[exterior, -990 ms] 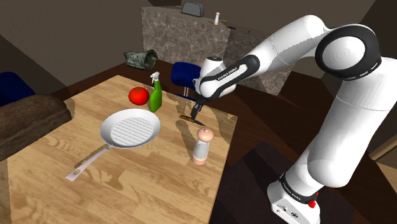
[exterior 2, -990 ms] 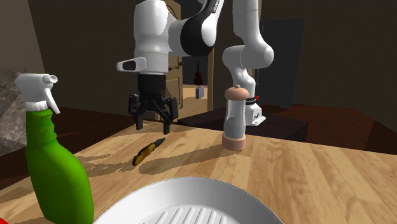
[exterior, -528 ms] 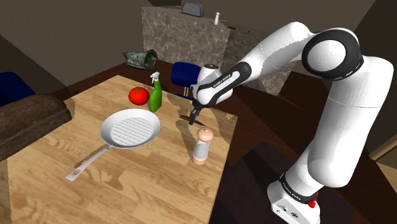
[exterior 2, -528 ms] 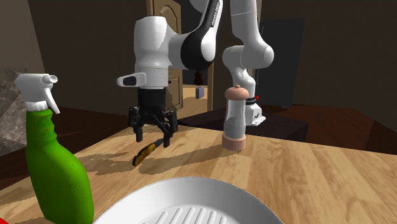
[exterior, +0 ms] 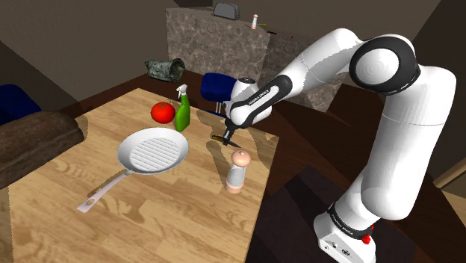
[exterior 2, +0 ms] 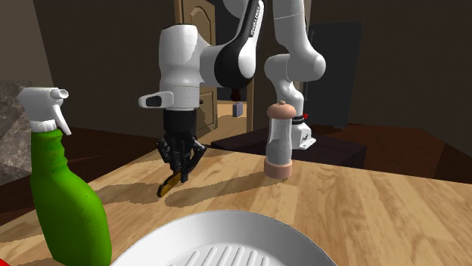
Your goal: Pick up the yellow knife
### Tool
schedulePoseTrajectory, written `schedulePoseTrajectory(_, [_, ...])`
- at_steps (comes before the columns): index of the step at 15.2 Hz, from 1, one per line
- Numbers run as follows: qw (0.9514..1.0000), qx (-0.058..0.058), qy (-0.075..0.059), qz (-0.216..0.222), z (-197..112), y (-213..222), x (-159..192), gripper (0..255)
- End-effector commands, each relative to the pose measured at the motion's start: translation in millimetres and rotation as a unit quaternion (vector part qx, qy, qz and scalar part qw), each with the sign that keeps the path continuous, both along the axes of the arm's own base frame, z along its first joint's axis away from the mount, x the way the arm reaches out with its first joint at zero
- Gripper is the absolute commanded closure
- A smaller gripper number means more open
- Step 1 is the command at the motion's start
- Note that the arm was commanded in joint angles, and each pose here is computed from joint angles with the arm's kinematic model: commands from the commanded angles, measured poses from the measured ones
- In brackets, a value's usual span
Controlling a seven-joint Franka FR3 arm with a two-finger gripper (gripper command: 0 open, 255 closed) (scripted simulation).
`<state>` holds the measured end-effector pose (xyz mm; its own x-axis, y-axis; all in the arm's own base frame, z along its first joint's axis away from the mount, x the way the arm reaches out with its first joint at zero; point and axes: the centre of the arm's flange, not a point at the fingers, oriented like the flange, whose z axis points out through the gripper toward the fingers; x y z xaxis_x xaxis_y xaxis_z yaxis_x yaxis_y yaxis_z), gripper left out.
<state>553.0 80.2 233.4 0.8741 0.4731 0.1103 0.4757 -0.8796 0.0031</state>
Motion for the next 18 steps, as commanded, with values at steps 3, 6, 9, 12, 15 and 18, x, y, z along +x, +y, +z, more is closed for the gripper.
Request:
schedulePoseTrajectory(3, [1.0000,-0.001,0.003,-0.001,-3,-1,-1,255])
schedulePoseTrajectory(6, [1.0000,-0.001,0.003,-0.001,1,-1,-1,255])
schedulePoseTrajectory(9, [1.0000,-0.001,0.003,-0.001,17,-1,-1,255])
schedulePoseTrajectory(12, [1.0000,-0.001,0.003,-0.001,33,-1,-1,255])
schedulePoseTrajectory(15, [1.0000,-0.001,0.003,-0.001,49,-1,-1,255])
schedulePoseTrajectory(18, [1.0000,-0.001,0.003,-0.001,65,-1,-1,255])
